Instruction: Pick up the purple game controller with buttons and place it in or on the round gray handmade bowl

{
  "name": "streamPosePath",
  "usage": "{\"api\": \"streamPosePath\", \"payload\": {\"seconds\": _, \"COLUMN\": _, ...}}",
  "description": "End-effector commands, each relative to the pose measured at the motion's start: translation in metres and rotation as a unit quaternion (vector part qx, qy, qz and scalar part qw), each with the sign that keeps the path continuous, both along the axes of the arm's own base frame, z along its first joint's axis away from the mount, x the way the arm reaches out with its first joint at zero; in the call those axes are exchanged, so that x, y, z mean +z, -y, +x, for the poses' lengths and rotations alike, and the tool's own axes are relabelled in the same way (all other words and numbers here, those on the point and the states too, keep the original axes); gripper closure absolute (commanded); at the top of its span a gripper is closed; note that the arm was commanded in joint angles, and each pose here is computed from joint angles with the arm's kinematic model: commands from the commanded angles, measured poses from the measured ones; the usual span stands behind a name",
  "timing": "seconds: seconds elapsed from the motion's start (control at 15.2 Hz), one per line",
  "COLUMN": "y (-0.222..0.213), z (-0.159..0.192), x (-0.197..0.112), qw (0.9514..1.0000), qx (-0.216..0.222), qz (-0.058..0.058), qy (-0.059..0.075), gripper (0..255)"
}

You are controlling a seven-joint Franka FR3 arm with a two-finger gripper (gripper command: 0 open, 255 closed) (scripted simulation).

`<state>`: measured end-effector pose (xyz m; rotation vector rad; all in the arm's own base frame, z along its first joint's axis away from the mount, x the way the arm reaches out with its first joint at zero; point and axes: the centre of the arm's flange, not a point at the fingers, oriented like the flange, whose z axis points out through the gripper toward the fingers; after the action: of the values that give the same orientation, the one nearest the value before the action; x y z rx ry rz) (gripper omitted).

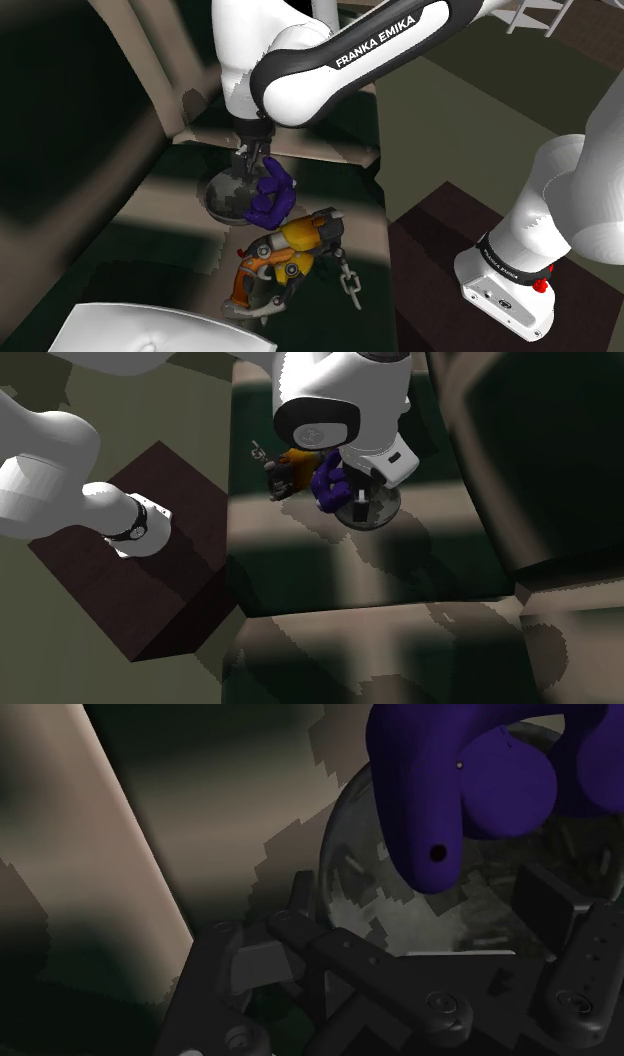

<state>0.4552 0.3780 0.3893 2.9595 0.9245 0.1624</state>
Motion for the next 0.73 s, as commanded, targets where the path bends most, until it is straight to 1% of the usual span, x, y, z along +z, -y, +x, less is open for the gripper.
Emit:
{"api": "streamPosePath", "payload": {"seconds": 0.0, "y": -0.0003, "z": -0.0002, "x": -0.0023, "qw": 1.0, "qx": 0.0, "qz": 0.0, "qy": 0.0, "gripper": 0}}
{"api": "streamPosePath", "payload": {"seconds": 0.4, "y": -0.0003, "z": -0.0002, "x": -0.0022, "qw": 1.0, "qx": 0.0, "qz": 0.0, "qy": 0.0, "gripper": 0}}
{"api": "streamPosePath", "payload": {"seconds": 0.46, "y": -0.0003, "z": -0.0002, "x": -0.0022, "qw": 1.0, "qx": 0.0, "qz": 0.0, "qy": 0.0, "gripper": 255}}
{"api": "streamPosePath", "payload": {"seconds": 0.66, "y": -0.0003, "z": -0.0002, "x": -0.0022, "qw": 1.0, "qx": 0.0, "qz": 0.0, "qy": 0.0, "gripper": 255}}
